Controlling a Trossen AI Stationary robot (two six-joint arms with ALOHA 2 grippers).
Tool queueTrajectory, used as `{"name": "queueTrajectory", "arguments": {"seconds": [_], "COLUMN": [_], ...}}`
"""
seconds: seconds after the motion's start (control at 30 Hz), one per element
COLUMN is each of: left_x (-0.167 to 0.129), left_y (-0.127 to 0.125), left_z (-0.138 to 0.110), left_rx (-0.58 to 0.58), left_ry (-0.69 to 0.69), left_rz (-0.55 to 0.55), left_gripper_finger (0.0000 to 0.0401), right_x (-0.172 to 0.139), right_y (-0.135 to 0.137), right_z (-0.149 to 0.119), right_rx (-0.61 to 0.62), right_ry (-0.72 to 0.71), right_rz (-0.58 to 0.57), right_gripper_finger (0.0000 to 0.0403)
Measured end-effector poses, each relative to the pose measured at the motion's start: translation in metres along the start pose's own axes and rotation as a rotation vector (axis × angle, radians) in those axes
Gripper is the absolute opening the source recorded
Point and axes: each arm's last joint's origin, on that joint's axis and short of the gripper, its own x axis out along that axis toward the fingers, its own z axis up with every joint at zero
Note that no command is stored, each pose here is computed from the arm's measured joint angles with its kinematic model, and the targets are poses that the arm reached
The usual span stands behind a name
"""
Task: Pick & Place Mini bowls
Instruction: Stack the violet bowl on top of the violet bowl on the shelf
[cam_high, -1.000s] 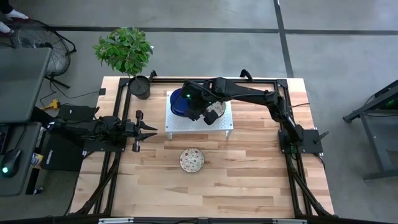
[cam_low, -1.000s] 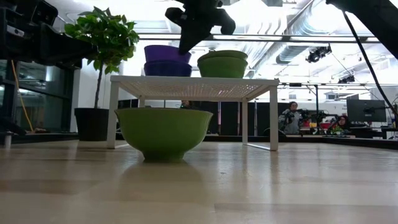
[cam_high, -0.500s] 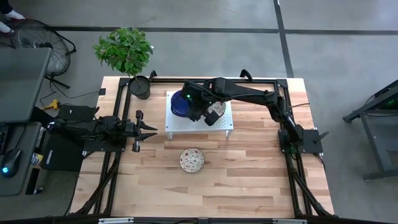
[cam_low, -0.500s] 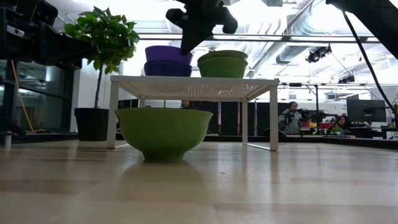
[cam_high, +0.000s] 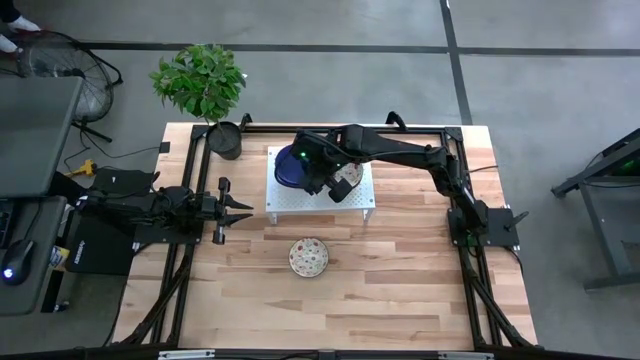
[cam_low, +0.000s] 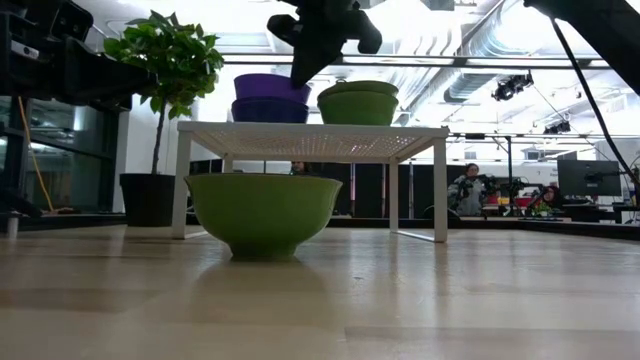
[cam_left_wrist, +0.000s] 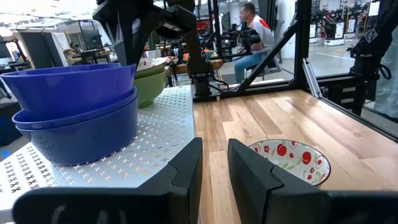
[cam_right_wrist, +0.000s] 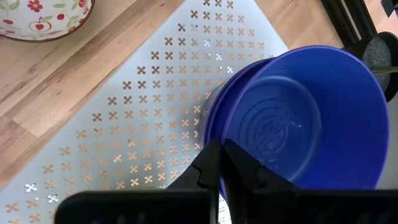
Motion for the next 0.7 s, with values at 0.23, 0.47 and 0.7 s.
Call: {"name": "queueTrajectory", "arguments": {"seconds": [0.23, 0.47, 0.7], "left_x": [0.0, 0.0, 0.0], "left_y": [0.0, 0.0, 0.0], "left_z": [0.0, 0.0, 0.0], "left_rx": [0.0, 0.0, 0.0], "left_ry": [0.0, 0.0, 0.0], "left_rz": [0.0, 0.0, 0.0], "left_gripper_finger": [0.0072, 0.0072, 0.0072], "right_x": [0.0, -0.0002, -0.0006], "right_y": [0.0001, -0.0005, -0.0007], "right_z": [0.0008, 0.0023, 0.0018], "right_rx": [0.001, 0.023, 0.03], "right_ry": [-0.026, -0.058, -0.047], "right_rz": [0.013, 0.018, 0.011], "right_gripper_finger": [0.0001, 0.0001, 0.0046]}}
